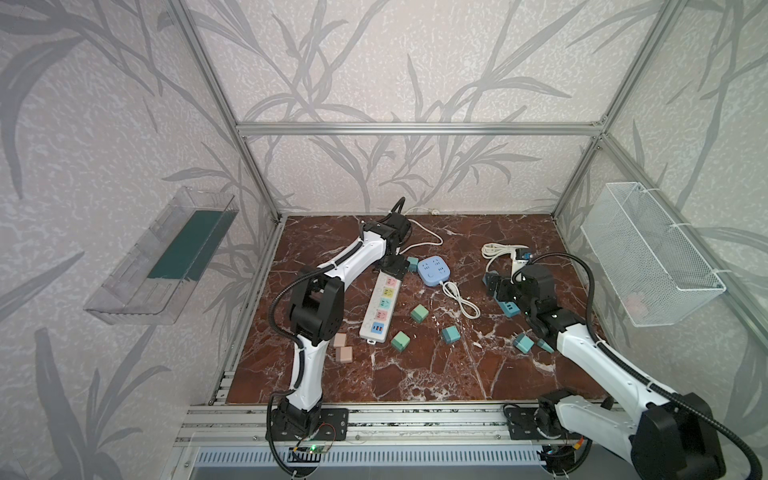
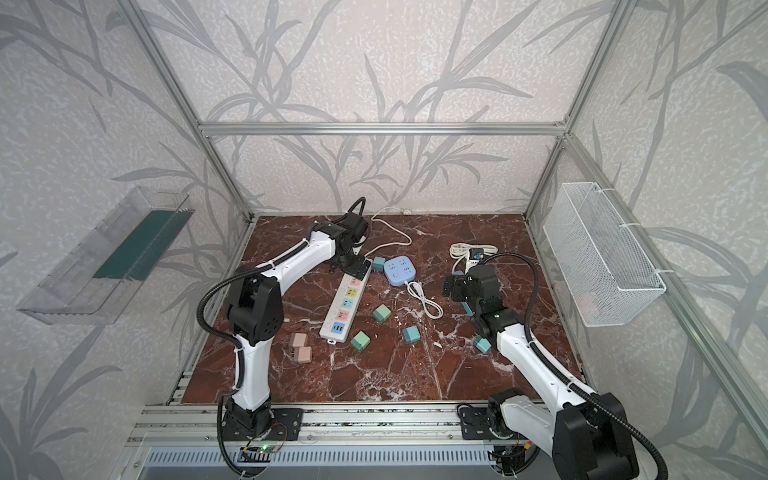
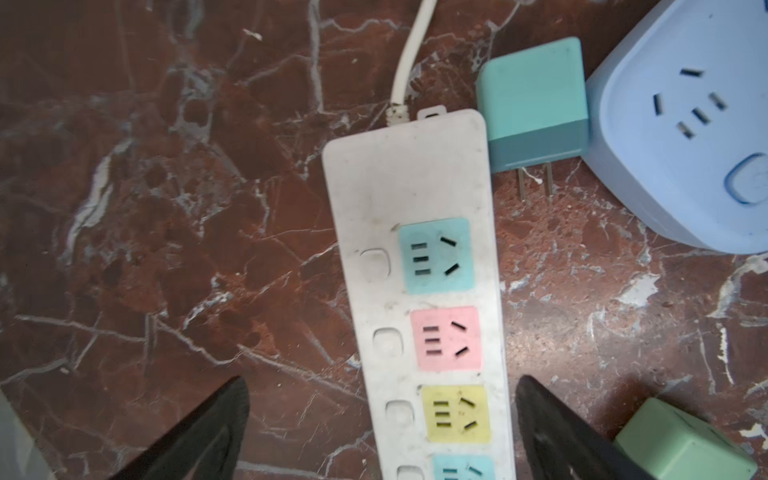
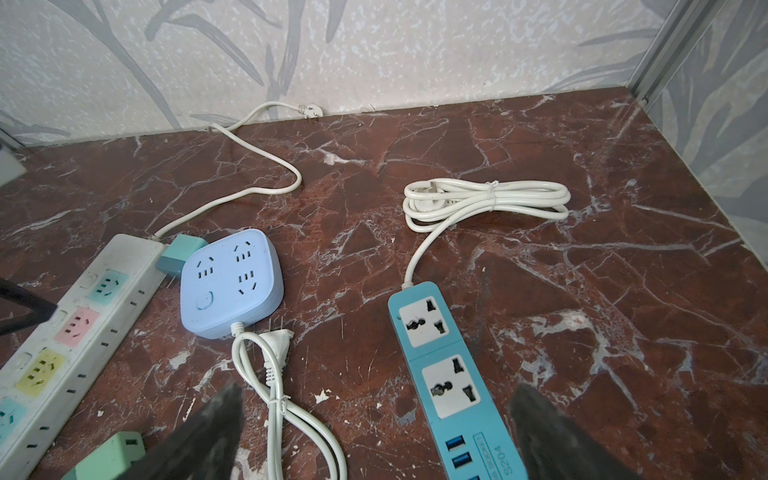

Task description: Insert the plug

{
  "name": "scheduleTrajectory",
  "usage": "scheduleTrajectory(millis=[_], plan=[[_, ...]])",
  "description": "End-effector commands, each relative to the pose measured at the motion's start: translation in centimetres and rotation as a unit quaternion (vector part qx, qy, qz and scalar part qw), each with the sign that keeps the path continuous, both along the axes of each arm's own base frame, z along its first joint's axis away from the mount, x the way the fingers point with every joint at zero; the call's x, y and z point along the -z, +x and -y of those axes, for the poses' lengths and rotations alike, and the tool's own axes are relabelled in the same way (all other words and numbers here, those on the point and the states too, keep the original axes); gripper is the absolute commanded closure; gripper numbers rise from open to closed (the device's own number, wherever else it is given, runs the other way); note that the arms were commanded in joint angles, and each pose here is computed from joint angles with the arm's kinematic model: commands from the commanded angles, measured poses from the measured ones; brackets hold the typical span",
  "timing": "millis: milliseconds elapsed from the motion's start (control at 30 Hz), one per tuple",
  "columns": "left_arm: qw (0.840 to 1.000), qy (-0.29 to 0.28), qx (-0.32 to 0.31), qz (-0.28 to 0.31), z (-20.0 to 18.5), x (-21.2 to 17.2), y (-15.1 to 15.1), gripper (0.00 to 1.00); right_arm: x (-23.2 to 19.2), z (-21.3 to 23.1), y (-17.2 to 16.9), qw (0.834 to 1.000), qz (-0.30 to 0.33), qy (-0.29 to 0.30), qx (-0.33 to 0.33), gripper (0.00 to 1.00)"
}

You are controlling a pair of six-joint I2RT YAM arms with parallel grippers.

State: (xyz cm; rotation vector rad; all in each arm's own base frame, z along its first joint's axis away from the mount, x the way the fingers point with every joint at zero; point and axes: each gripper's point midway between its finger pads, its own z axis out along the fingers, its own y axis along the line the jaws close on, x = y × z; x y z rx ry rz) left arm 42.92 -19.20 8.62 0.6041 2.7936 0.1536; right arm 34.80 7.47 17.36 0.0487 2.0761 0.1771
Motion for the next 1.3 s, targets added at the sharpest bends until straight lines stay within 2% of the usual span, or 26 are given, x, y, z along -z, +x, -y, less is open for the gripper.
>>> scheduleTrajectory(millis=[0, 500, 667, 800, 1000, 1167, 1267], plan=[[0.998, 0.001, 0.022, -0.06, 0.5, 2.1, -2.0, 0.01, -2.0, 0.3, 0.1, 1.0, 0.024, 0.008, 0.008, 0.01], [0.997, 0.012, -0.044, -0.068, -1.3, 6.2, -0.6, 0.01, -2.0, 0.0, 0.1, 1.0, 0.023, 0.014, 0.002, 0.01], [0.996, -0.003, -0.067, -0.064, -1.3, 6.8, 0.0, 0.01, -1.9, -0.2, 0.2, 1.0, 0.02, 0.013, -0.004, 0.01], [0.995, 0.001, -0.093, -0.041, -2.3, 6.6, 0.9, 0.13, -1.8, -0.2, 0.2, 1.0, 0.017, 0.012, -0.004, 0.01], [0.983, -0.008, -0.186, -0.007, -6.1, 5.9, 2.6, 0.43, -1.8, -1.0, 0.2, 0.999, 0.016, 0.025, -0.022, 0.01], [0.969, 0.006, -0.245, 0.043, -8.1, 4.8, 4.4, 0.42, -1.9, -1.7, 0.1, 0.998, 0.019, 0.032, -0.041, 0.01], [0.952, 0.0, -0.301, 0.065, -9.0, 4.4, 5.6, 0.4, -1.7, -1.6, 0.2, 0.999, 0.016, 0.029, -0.038, 0.01]])
